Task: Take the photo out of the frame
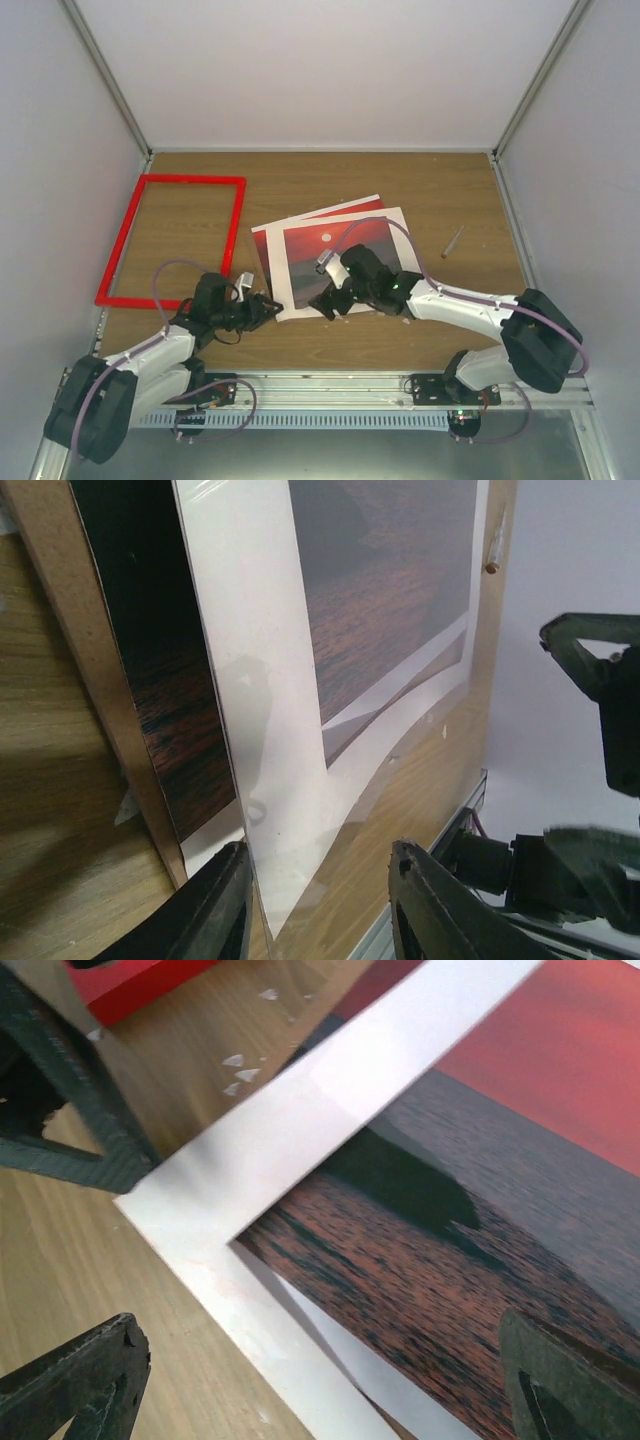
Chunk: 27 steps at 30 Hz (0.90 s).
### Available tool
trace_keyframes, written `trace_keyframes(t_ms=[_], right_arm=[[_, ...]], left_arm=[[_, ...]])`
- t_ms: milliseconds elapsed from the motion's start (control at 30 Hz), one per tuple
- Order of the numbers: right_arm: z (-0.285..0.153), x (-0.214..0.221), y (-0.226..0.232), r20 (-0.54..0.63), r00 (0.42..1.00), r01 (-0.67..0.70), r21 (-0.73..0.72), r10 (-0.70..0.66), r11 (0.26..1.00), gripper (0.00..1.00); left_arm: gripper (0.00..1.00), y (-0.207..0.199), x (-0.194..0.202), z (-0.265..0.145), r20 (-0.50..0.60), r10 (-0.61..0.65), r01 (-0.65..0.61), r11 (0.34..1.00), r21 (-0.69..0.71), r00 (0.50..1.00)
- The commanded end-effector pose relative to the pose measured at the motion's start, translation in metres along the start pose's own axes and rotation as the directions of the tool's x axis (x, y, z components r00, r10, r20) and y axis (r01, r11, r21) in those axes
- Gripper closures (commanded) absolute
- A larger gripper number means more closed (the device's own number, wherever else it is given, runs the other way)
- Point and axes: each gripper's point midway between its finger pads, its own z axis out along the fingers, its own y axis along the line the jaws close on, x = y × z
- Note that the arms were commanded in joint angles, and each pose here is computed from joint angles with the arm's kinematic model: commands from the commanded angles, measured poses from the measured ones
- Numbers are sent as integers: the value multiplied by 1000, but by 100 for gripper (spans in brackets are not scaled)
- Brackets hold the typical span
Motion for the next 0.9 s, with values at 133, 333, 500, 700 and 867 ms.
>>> trace_keyframes(t_ms=[133, 333, 500, 700, 867], right_arm=[[14, 0, 32, 8, 962, 271, 52, -272, 961, 6], [30, 14, 40, -67, 917, 399, 123, -393, 909, 8], [39, 20, 45, -91, 894, 448, 157, -439, 880, 9], [43, 17, 44, -101, 868, 496, 236, -487, 836, 10], [42, 10, 44, -76, 862, 500, 288, -501, 816, 12]], left_arm=[[65, -13, -6, 10, 2, 34, -34, 998, 49, 999], [81, -13, -8, 17, -13, 29, -29, 999, 40, 999], [92, -16, -9, 21, -19, 34, -33, 998, 49, 999], [99, -22, -8, 24, -32, 35, -33, 998, 61, 999], [100, -29, -9, 23, -23, 35, -33, 997, 68, 999]])
